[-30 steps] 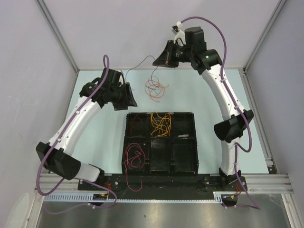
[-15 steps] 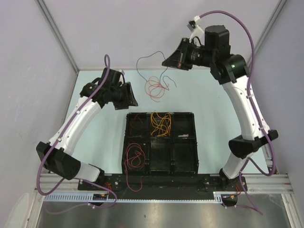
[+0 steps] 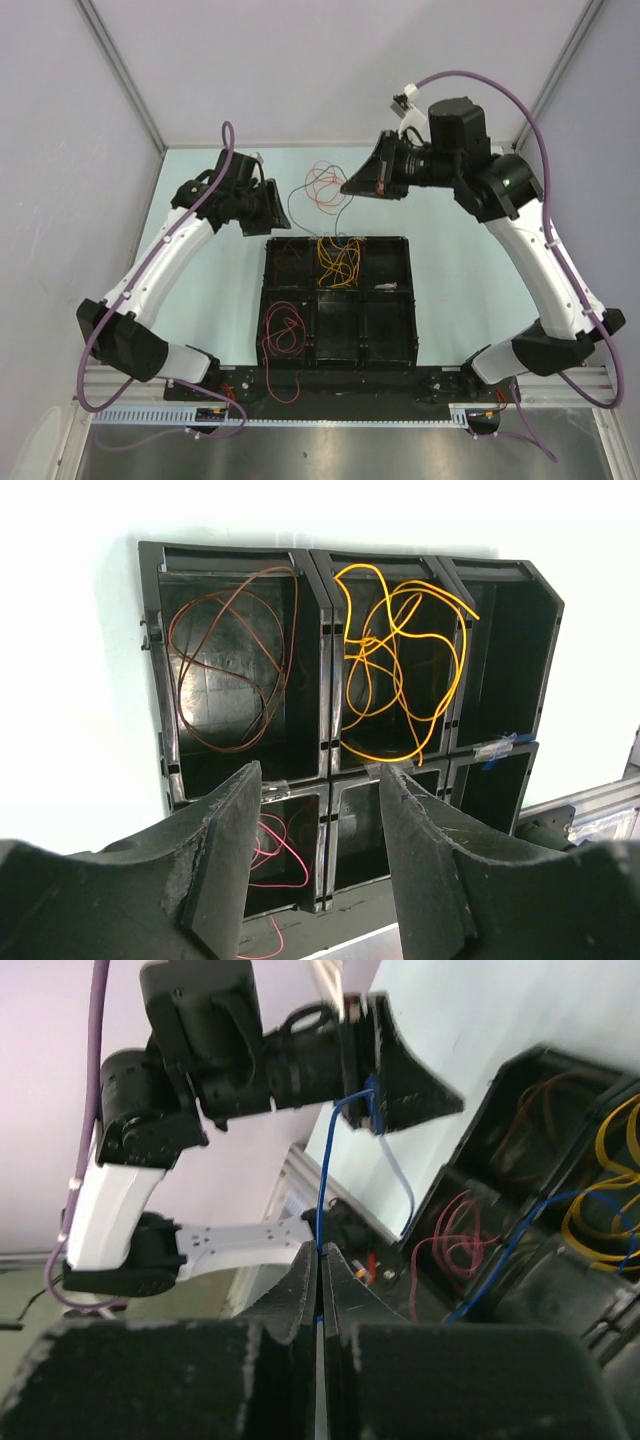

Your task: Untangle the cables

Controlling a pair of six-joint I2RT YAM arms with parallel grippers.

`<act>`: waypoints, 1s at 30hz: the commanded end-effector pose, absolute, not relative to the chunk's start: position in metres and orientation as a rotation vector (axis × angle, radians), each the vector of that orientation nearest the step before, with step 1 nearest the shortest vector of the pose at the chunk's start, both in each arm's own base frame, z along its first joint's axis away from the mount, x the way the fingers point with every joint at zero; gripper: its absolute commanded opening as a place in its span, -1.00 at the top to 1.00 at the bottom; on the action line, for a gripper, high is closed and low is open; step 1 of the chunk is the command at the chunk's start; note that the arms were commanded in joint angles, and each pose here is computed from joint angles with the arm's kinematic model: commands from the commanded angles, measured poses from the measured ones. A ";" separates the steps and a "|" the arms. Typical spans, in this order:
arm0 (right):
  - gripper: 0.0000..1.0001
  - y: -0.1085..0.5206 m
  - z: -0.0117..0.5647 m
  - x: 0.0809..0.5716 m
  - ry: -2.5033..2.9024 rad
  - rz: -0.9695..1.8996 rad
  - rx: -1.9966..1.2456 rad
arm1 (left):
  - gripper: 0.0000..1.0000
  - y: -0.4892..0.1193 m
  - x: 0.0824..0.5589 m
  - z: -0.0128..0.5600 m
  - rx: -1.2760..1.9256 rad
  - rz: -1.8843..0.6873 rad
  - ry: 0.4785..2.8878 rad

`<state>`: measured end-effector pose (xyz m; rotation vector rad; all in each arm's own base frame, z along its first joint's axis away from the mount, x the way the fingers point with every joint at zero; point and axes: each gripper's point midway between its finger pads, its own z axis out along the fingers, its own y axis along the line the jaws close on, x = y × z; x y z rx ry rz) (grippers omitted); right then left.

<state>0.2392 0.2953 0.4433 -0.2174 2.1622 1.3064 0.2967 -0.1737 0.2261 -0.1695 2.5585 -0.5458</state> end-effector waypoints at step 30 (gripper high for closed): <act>1.00 0.304 0.315 0.128 2.510 1.336 -0.178 | -0.11 -0.181 0.279 0.235 -0.117 -0.621 2.505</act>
